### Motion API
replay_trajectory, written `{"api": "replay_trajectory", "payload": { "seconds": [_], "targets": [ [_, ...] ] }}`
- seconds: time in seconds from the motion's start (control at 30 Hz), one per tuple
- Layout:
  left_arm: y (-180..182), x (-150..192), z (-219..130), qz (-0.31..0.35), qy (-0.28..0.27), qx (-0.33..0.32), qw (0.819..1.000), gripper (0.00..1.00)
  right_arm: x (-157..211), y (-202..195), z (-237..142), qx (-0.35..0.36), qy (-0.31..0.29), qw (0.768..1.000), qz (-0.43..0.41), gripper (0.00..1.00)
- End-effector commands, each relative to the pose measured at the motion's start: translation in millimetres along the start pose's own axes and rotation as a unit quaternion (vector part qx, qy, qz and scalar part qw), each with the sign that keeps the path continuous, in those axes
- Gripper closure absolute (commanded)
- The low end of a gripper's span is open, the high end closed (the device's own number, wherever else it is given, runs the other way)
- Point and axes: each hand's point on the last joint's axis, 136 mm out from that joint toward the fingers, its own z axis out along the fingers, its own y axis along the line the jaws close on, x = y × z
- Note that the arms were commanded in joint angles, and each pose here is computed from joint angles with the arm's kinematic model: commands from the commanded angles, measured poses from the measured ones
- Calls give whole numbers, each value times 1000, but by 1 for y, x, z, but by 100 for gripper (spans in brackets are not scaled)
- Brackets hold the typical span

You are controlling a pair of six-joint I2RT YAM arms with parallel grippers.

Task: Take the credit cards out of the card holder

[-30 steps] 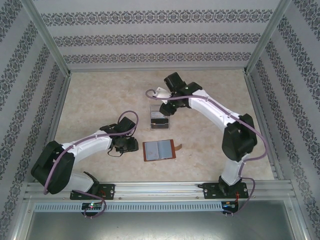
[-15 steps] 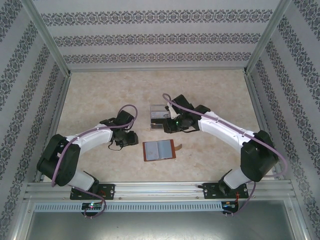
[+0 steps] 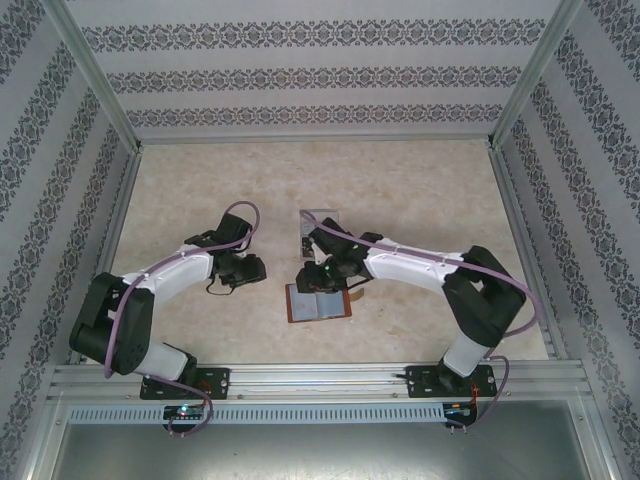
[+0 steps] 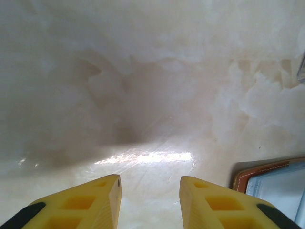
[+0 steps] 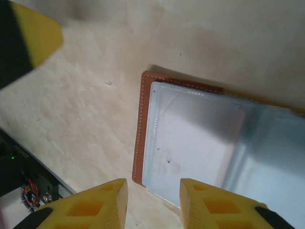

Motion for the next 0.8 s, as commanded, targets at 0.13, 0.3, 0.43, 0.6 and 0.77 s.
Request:
{"api": "replay_trajectory", "payload": {
  "seconds": [0.13,0.3,0.43,0.6,0.77],
  "targets": [
    [10,9,-2,0,7,2,1000,62,3,28,24,-31,31,999,-3,65],
    [10,10,-1,-2,6,4,1000,62,6,30,34,-31,42,999,-5,65],
    [10,12,-1,-3,7,6,1000,62,9,23,42,-19,50,999,1,65],
    [10,12,-2,-2,6,6,1000,62,15,3,46,26,59,998,9,63],
    [10,12,-2,-2,7,8,1000,62,20,-16,38,82,57,995,5,62]
  ]
}}
